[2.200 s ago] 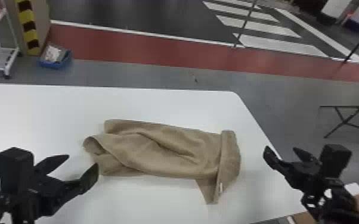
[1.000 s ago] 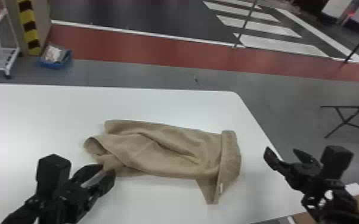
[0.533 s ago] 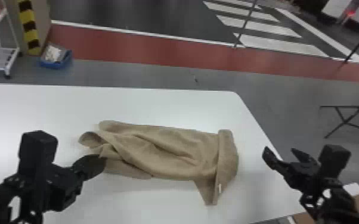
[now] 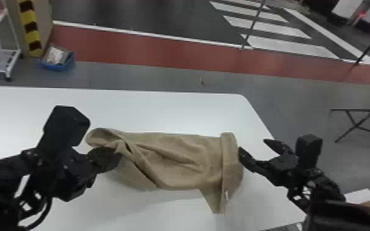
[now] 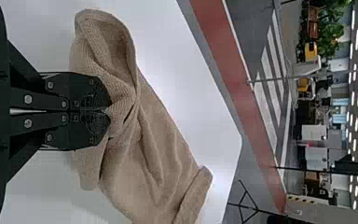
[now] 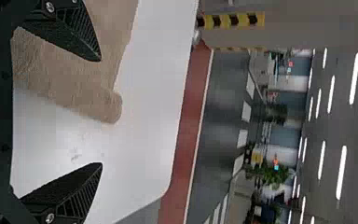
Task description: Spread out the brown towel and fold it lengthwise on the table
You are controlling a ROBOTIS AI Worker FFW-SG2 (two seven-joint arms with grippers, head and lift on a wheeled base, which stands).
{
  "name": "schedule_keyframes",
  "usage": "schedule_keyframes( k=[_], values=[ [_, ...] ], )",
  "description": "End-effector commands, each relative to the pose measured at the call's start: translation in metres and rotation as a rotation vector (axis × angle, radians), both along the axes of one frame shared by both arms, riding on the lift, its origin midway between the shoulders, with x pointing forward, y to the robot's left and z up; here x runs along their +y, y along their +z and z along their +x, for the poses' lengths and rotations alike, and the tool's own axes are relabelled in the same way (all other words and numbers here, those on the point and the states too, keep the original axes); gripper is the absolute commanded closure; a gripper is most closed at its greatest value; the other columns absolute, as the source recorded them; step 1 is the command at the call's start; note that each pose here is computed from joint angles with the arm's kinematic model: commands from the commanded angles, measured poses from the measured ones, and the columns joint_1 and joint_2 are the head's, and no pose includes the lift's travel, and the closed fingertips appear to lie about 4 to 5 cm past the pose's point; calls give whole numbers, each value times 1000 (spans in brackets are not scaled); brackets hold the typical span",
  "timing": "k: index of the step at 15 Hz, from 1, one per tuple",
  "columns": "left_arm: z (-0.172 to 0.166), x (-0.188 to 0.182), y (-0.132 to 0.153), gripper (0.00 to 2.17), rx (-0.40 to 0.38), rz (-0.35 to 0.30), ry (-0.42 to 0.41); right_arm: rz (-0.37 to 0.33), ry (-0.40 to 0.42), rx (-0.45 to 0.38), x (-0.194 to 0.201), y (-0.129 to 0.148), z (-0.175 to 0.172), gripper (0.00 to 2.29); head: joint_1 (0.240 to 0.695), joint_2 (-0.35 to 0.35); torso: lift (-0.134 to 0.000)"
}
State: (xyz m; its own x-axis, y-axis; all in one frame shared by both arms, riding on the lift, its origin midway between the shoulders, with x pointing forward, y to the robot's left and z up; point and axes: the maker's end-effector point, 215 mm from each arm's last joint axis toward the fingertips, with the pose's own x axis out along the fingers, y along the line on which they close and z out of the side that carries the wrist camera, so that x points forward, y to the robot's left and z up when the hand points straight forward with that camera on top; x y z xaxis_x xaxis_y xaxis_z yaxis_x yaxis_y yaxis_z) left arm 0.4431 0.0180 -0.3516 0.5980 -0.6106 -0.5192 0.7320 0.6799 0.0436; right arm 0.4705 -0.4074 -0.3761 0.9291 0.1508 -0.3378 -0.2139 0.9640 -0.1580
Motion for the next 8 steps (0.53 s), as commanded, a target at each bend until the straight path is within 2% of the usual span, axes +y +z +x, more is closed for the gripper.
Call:
schedule_keyframes(
  k=[1, 2, 3, 6, 8],
  values=[
    [9, -1, 8, 1801, -26, 32, -7, -154, 257, -5, 52, 16, -3, 83, 695, -350, -124],
    [13, 3, 10, 1798, -21, 40, 4, -222, 374, 28, 69, 16, -13, 87, 695, -350, -124],
    [17, 5, 14, 1798, -18, 41, 13, -264, 442, 60, 77, 15, -22, 87, 695, -350, -124],
    [23, 6, 22, 1798, -29, 36, 15, -338, 600, 166, 98, 6, -51, 127, 695, -350, -124],
    [20, 8, 17, 1798, -16, 40, 21, -348, 663, 259, 98, -8, -69, 144, 695, -348, -124]
  ],
)
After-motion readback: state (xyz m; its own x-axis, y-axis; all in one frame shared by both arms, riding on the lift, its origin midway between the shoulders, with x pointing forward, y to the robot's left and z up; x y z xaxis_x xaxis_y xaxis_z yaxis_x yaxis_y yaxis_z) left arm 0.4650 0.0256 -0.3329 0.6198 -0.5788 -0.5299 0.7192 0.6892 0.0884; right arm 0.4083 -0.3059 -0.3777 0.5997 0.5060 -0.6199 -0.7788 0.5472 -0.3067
